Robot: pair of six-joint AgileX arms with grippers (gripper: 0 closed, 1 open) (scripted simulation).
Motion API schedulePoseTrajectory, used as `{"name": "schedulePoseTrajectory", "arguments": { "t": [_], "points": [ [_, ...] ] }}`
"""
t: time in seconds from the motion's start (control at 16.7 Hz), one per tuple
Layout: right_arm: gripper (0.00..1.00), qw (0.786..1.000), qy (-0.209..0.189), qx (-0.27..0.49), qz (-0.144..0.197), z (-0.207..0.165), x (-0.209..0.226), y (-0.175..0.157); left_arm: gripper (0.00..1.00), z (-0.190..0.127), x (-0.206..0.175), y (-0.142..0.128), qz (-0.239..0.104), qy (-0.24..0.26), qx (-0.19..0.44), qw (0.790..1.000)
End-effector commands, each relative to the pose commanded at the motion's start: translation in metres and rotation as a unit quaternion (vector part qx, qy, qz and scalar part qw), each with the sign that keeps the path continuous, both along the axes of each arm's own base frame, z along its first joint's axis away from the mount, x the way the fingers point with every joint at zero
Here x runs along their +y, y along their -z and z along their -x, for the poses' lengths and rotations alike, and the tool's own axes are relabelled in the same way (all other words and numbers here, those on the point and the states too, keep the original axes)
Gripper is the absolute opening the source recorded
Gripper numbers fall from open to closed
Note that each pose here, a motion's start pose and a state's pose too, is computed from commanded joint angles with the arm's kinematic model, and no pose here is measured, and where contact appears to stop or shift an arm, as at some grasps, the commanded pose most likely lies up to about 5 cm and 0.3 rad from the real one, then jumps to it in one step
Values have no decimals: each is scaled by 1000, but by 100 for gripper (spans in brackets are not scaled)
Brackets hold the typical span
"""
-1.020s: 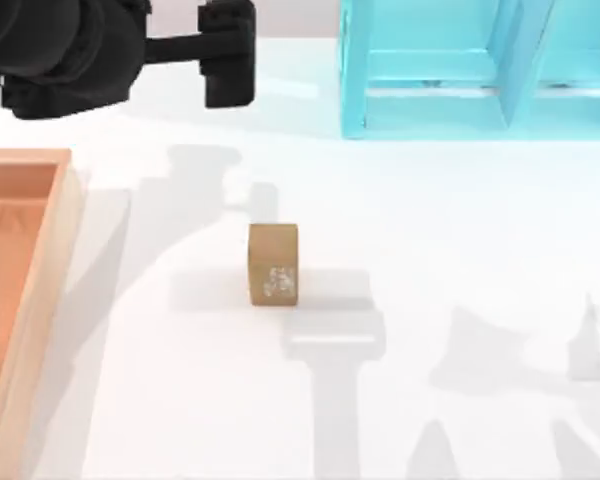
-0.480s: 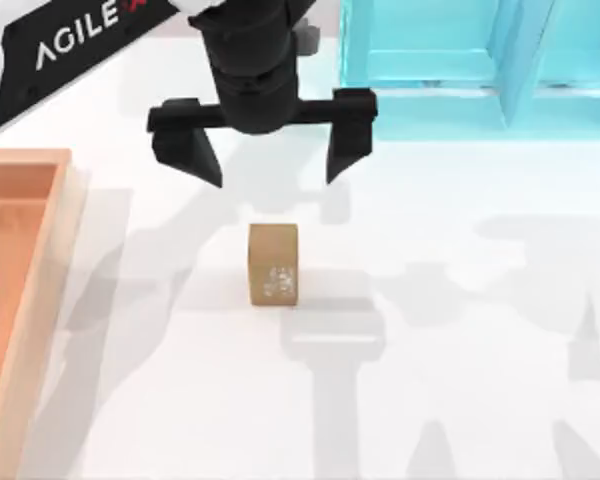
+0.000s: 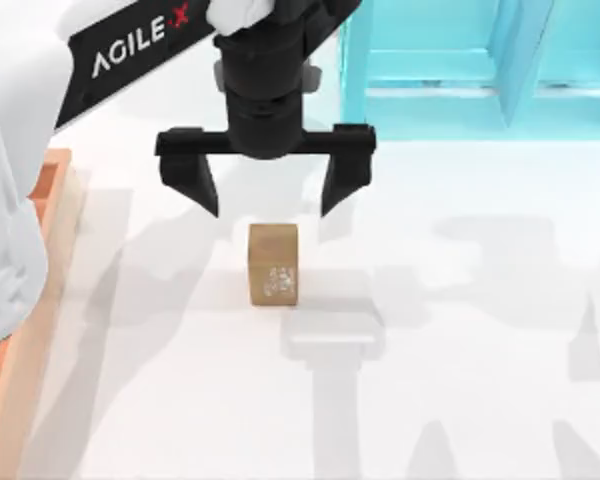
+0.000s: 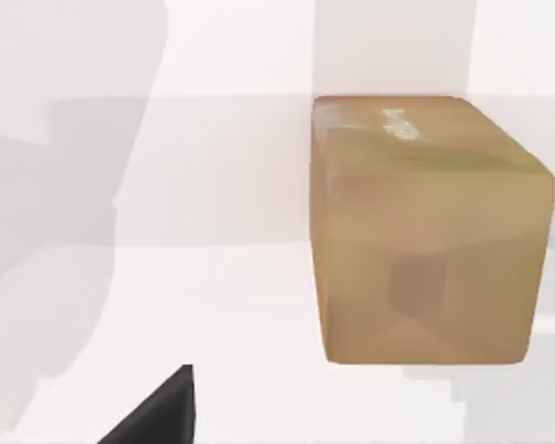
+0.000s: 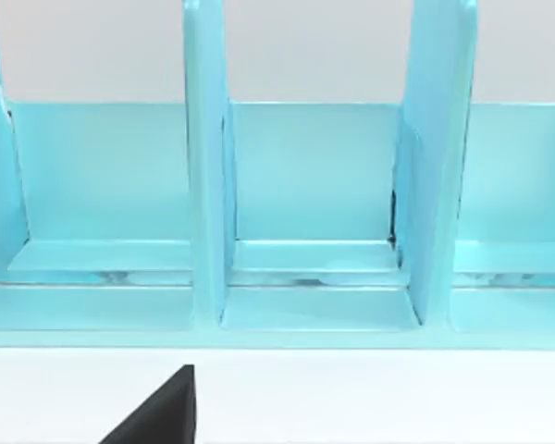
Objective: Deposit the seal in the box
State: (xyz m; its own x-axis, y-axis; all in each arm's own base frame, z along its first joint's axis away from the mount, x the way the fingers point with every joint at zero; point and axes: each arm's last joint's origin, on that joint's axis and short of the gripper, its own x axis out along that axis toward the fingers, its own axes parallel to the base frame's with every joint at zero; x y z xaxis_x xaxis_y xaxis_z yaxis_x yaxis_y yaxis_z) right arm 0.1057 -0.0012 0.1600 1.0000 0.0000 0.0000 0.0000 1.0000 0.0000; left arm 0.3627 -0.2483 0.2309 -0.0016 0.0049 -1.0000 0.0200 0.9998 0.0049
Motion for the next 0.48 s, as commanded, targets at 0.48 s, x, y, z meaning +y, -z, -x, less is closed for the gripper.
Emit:
{"name": "schedulePoseTrajectory", "arguments": {
  "t": [0.48],
  "points": [
    [100, 1000, 0, 0, 0, 0, 0, 0, 100, -4, -1, 58, 2, 0, -2, 1000]
  ]
}}
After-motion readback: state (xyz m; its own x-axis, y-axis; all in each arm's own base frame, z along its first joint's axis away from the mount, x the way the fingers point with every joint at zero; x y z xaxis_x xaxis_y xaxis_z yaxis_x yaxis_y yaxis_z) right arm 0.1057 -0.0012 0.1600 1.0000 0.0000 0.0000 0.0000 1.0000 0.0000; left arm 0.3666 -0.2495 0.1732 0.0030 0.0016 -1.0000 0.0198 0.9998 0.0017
